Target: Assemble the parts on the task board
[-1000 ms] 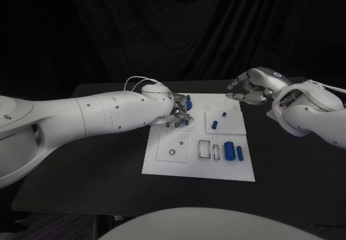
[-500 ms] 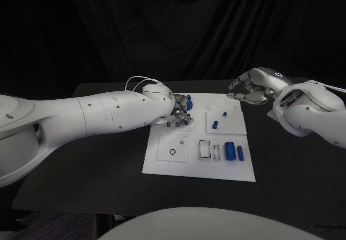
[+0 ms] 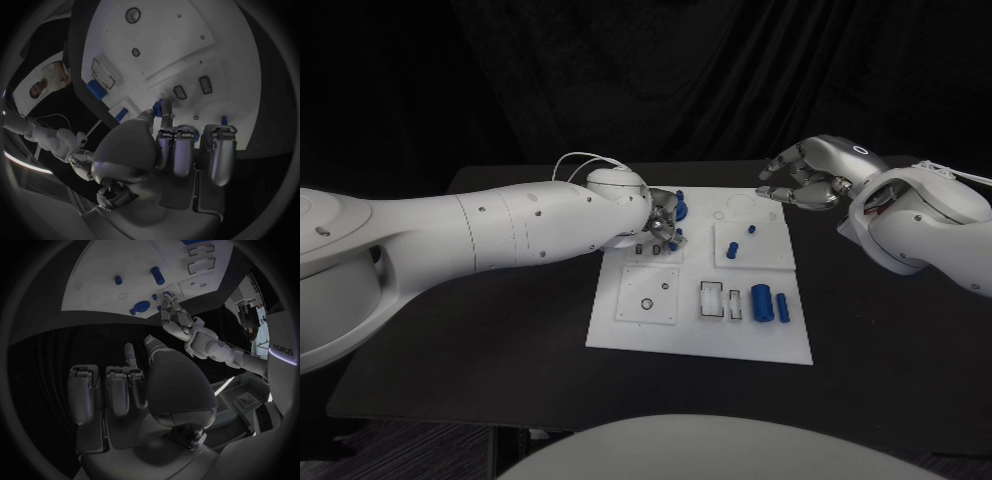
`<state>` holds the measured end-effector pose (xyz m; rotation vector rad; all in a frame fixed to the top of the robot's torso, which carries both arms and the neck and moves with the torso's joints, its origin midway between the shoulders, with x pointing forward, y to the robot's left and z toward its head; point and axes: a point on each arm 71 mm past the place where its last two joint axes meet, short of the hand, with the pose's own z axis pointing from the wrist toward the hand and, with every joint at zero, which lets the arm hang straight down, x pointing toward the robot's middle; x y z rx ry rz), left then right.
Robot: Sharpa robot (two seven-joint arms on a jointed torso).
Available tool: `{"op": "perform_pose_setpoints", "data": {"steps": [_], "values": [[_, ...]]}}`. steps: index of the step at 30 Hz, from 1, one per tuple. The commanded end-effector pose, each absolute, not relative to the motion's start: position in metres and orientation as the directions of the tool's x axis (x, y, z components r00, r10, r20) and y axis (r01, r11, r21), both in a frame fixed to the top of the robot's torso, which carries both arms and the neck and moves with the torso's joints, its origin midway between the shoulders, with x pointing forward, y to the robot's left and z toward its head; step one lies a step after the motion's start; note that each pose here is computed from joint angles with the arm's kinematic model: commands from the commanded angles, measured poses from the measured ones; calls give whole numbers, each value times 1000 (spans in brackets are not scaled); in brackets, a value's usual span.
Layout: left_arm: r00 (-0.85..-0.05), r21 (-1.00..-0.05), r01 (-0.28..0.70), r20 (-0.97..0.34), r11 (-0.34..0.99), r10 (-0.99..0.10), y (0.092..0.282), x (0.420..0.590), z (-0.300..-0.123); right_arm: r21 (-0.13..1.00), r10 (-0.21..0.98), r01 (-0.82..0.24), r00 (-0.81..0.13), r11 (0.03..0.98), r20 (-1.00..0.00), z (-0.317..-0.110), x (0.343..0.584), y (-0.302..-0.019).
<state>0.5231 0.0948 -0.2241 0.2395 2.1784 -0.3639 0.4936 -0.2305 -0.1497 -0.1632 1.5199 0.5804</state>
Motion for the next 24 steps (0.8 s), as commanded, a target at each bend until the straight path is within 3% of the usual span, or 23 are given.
{"op": "perform_pose_setpoints", "data": {"steps": [1,24], "values": [[-597,-173,314,-801,934,53,95,521,-227,253,255,-437,-56,863,-965,-151,494,-232],[-587,-186,290,-809,939,21,116,517,-226,252,250,-425,-60,870,-966,-151,494,-236]]}}
